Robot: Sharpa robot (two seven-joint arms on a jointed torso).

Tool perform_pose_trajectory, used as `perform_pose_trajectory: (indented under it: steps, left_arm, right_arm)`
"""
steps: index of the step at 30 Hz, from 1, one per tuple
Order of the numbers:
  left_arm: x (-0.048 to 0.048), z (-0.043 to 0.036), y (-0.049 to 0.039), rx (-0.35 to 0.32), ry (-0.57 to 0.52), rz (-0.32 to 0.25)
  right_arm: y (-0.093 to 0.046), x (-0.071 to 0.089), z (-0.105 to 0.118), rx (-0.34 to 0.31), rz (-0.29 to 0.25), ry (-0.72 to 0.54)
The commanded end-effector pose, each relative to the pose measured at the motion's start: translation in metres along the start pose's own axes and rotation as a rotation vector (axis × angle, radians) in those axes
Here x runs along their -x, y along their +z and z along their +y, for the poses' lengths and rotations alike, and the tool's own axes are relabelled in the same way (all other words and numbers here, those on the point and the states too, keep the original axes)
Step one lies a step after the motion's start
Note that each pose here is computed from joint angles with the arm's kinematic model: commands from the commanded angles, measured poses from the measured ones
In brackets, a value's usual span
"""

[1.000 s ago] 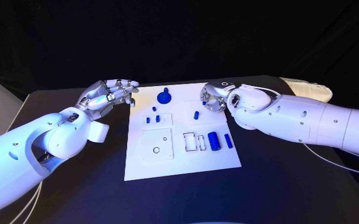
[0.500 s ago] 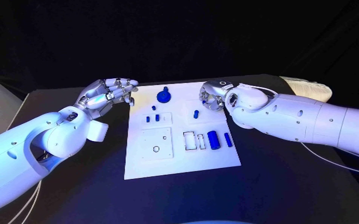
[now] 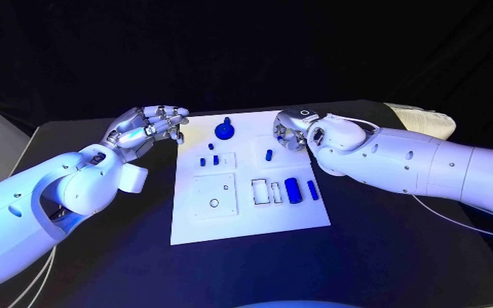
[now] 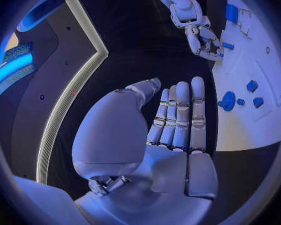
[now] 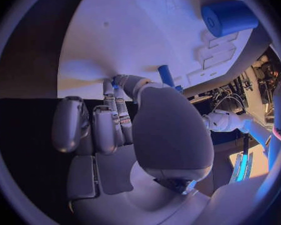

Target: Assemble the parts on the task board

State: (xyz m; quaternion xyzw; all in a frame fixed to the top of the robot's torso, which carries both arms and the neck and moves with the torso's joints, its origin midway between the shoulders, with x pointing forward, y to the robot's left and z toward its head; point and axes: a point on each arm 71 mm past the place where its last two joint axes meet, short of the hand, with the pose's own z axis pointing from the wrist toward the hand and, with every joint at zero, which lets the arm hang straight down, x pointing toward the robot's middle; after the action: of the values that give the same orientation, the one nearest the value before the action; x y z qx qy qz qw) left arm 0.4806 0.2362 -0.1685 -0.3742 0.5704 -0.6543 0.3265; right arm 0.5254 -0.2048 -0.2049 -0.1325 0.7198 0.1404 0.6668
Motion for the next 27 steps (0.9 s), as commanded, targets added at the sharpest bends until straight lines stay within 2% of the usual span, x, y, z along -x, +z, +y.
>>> perform_pose_trajectory:
  steps: [1,7,16,22,27]
  left_arm:
    - [-0.0004,-0.0002,0.0001,-0.002,-0.004,-0.002]
    - [-0.0004,0.0002,-0.0002,0.002,0.008,0.006]
    - [0.0015,0.0008,-0.0005,0.005,0.013,-0.001]
    - [0.0039,0.0013,-0.0011,0.008,0.014,-0.009]
    - [0.0069,0.0019,-0.0016,0.01,0.014,-0.018]
  right_arm:
    - [-0.003,-0.011,0.004,0.003,0.034,-0.027]
    - [-0.004,-0.008,0.004,-0.005,-0.009,-0.028]
    - [-0.009,0.0,0.003,0.001,-0.132,-0.009]
    - [-0.015,0.009,0.002,0.014,-0.233,0.027]
    - [-0.022,0.016,0.002,0.028,-0.281,0.052]
